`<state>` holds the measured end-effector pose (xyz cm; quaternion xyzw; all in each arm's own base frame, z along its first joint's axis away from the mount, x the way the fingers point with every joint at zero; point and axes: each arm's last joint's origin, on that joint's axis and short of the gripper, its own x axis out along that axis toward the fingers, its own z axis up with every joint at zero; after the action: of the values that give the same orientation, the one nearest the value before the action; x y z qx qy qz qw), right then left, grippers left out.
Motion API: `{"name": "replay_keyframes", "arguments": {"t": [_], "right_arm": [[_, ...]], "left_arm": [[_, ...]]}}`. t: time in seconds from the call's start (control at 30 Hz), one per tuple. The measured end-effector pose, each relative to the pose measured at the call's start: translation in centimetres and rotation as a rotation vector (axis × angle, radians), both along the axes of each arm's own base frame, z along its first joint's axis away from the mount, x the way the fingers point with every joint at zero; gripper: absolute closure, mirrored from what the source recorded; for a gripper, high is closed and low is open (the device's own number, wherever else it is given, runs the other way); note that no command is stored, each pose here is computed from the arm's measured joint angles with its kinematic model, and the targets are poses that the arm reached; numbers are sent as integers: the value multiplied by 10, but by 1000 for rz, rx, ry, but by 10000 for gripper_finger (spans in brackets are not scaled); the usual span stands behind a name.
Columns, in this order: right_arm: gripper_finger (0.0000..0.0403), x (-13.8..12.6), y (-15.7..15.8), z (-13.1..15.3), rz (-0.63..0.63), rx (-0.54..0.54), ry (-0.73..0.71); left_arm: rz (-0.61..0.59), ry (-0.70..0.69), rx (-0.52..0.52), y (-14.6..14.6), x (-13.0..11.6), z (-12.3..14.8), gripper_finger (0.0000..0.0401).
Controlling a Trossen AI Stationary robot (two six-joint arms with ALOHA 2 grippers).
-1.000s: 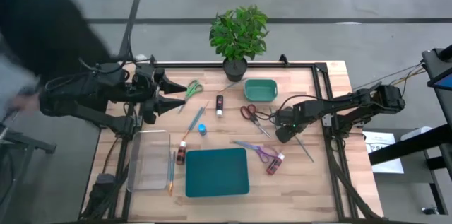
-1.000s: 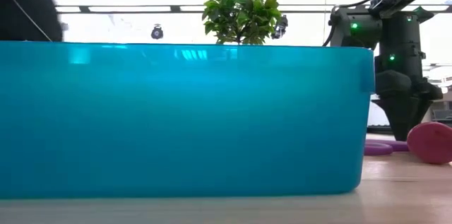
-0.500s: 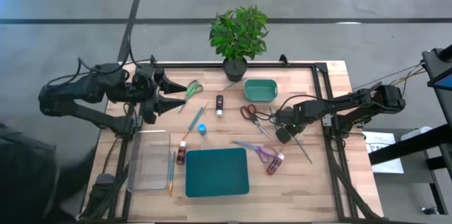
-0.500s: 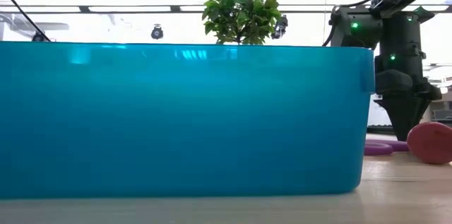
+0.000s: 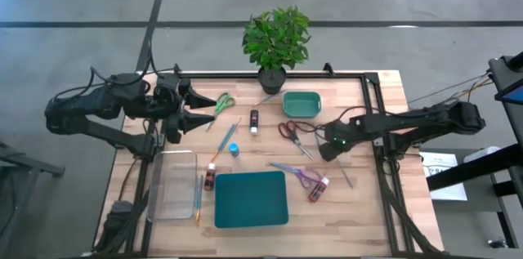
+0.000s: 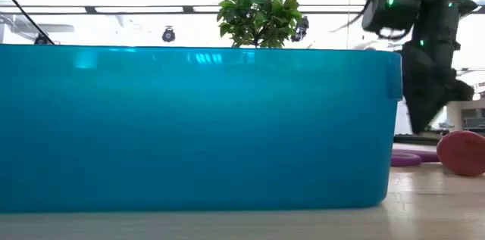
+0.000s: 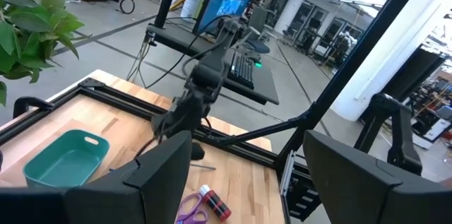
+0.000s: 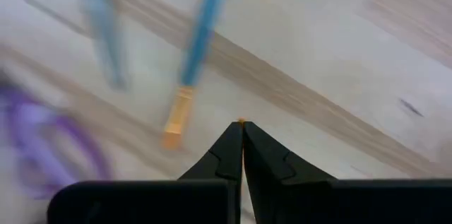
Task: Pick & Place Paint Supplies
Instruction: Put the blue paint brush into the blue bin
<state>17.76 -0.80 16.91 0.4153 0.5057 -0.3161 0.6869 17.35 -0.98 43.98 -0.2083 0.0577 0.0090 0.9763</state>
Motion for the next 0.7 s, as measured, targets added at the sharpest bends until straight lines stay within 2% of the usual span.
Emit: {"name": "replay_keyframes", "arguments": {"t": [0.33, 0.57, 0.7], "right_arm": [[395, -3, 3, 50, -138, -37, -469], [395, 7, 11, 81, -117, -92, -804], [395, 17, 16, 99, -71, -171, -875]], "left_arm": [[1, 46, -16, -1, 10, -9, 118], [-3, 144, -22, -5, 44, -27, 118], [1, 191, -38, -7, 69, -41, 118]]}}
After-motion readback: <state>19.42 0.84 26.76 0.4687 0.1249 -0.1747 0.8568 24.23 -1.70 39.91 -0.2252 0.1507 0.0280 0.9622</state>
